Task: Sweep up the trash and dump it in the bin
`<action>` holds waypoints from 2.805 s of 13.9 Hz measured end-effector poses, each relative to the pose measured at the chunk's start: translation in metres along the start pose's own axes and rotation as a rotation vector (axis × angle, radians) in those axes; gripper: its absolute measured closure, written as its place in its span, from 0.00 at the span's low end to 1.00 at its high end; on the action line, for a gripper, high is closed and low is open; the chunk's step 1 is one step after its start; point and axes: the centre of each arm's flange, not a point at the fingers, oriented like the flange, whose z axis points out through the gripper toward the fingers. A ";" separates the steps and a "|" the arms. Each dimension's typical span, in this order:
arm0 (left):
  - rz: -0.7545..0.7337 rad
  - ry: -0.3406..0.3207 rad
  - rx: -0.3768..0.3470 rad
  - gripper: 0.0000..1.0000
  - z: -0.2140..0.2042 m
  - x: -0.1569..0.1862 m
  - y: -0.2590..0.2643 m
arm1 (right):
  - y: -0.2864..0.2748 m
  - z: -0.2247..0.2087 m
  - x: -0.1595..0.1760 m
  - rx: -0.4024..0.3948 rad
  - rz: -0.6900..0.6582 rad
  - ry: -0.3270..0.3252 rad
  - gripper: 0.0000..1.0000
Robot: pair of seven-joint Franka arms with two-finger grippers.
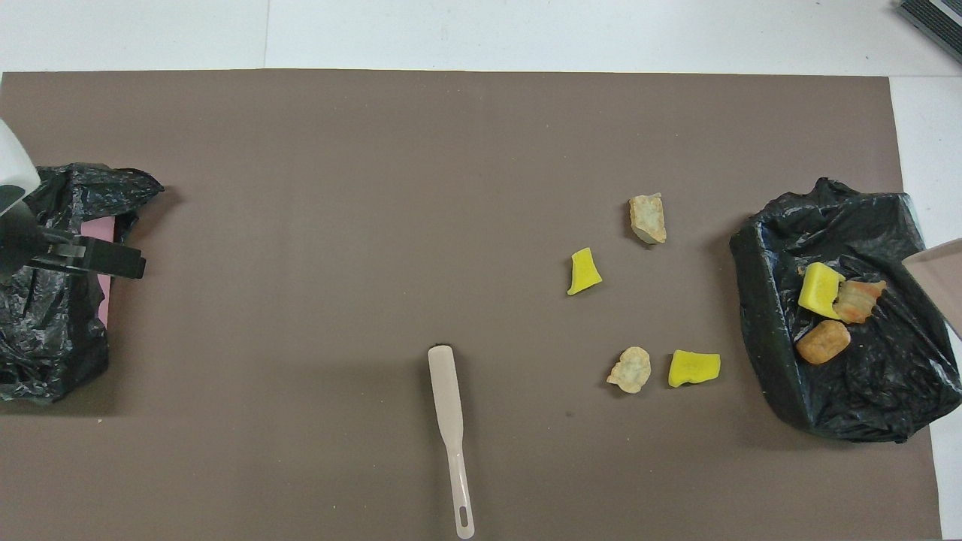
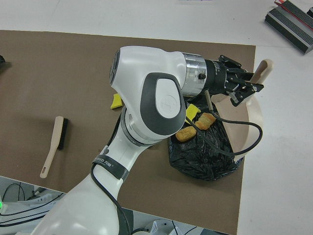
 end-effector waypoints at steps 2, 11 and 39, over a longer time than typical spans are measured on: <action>-0.006 -0.009 -0.001 0.00 -0.002 -0.004 -0.003 | 0.015 -0.012 -0.003 0.029 0.089 0.073 0.68; -0.007 -0.012 -0.002 0.00 -0.001 -0.004 -0.004 | 0.127 -0.106 0.041 0.065 0.598 0.363 0.68; 0.002 -0.029 -0.004 0.00 0.005 -0.005 0.001 | 0.343 -0.299 0.415 0.824 1.689 0.771 0.68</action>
